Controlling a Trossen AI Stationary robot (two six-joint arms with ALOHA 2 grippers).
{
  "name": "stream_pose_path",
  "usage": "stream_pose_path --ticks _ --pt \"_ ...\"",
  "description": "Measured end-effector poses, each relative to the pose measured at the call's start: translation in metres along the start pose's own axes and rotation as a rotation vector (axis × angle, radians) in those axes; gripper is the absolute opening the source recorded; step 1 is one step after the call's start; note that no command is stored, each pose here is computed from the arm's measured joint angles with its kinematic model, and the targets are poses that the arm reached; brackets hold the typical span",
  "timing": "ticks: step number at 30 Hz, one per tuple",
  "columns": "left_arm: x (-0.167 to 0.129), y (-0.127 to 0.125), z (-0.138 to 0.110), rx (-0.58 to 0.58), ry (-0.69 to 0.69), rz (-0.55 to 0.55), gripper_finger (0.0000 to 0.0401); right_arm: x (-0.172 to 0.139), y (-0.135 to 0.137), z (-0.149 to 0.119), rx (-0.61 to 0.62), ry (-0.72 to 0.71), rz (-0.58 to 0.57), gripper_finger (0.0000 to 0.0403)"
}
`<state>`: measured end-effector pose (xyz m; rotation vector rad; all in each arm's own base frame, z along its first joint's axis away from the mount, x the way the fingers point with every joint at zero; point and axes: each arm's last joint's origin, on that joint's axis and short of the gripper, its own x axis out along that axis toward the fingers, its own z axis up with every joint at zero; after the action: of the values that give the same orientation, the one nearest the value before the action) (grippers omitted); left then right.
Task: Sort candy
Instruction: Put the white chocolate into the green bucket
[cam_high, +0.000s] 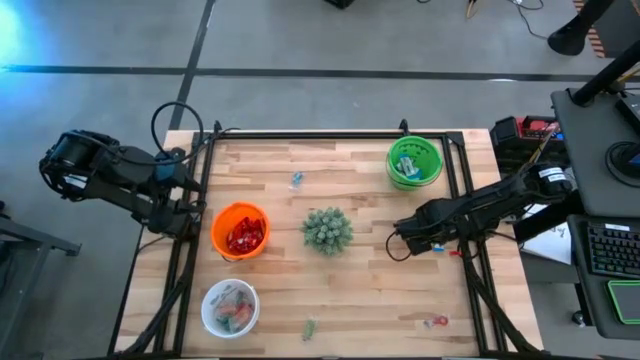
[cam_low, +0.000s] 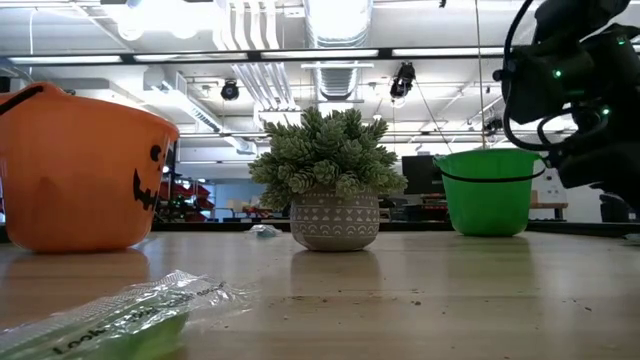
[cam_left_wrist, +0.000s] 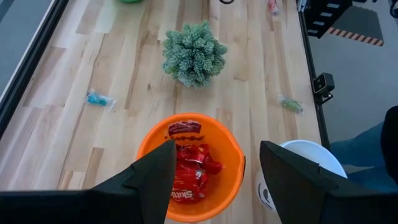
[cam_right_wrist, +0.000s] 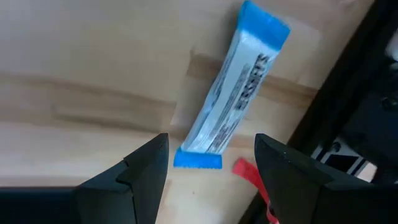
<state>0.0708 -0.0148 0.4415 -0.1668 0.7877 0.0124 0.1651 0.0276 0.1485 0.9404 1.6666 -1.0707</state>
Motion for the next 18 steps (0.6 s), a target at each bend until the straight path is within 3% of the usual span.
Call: stream_pose_path --ticks 18 --pt "0.002 -0.001 0.002 -0.019 0.001 0.0 0.0214 0.02 -0.004 0.003 0.0 -0.007 0.035 0.0228"
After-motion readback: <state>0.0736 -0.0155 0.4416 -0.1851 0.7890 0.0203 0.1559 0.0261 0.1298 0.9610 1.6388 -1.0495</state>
